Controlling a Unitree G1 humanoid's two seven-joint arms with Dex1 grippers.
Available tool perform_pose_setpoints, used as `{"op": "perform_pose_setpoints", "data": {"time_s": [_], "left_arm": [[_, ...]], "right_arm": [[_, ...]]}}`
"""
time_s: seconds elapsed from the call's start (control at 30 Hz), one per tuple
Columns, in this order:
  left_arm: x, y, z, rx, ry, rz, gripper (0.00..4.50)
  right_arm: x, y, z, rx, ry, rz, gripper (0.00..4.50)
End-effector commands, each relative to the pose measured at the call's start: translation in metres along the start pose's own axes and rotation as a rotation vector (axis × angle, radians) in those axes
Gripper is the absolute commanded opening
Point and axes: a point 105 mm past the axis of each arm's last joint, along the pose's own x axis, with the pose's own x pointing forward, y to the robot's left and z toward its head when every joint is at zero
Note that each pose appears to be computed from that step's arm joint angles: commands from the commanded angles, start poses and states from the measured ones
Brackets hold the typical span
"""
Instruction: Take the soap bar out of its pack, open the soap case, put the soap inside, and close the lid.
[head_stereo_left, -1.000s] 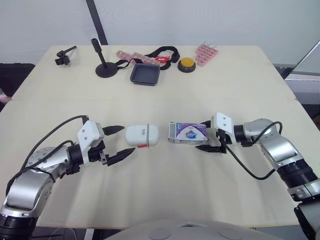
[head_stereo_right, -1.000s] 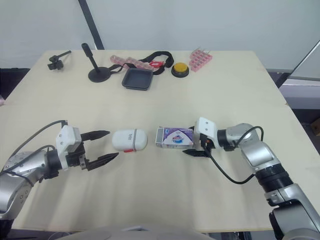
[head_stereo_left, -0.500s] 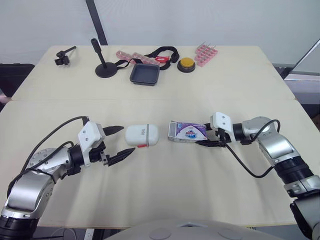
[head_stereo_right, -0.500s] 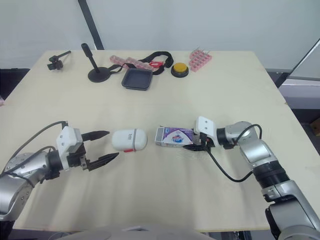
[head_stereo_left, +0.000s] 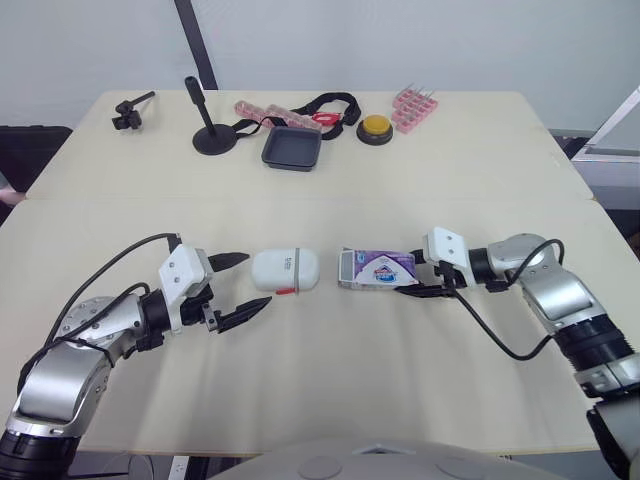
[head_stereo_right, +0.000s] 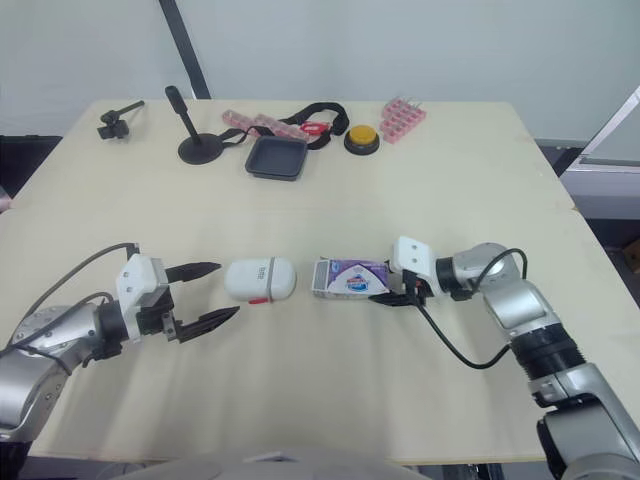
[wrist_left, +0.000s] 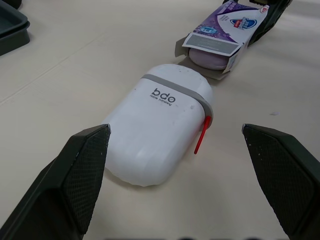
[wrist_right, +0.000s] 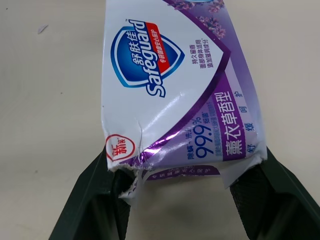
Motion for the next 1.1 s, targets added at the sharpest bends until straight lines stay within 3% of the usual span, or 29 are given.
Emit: {"op": "perform_pose_setpoints", "data": {"time_s": [0.03, 0.47, 0.6, 0.73, 0.9, 1.1], "left_arm": [[-0.001, 0.001, 0.008, 0.039, -0.017, 0.002, 4.5], [0.003, 0.001, 0.005, 0.028, -0.026, -0.008, 4.5], [0.007, 0.002, 0.004, 0.033, -0.025, -0.017, 4.5], [0.006, 0.002, 0.004, 0.03, -0.028, -0.015, 4.5], [0.008, 0.003, 0.002, 0.035, -0.023, -0.02, 4.5], [0.008, 0.001, 0.001, 0.031, -0.022, -0.019, 4.5]], "right_arm": [[-0.027, -0.006, 0.019, -0.058, -0.016, -0.053, 2.68], [-0.051, 0.006, 0.02, -0.133, 0.106, -0.072, 2.68], [-0.049, 0.006, 0.007, -0.177, 0.215, -0.06, 2.68], [-0.057, 0.004, 0.015, -0.136, 0.173, -0.073, 2.68], [-0.055, -0.004, 0.001, -0.172, 0.279, -0.098, 2.68], [-0.057, -0.002, 0.007, -0.114, 0.219, -0.094, 2.68]]}}
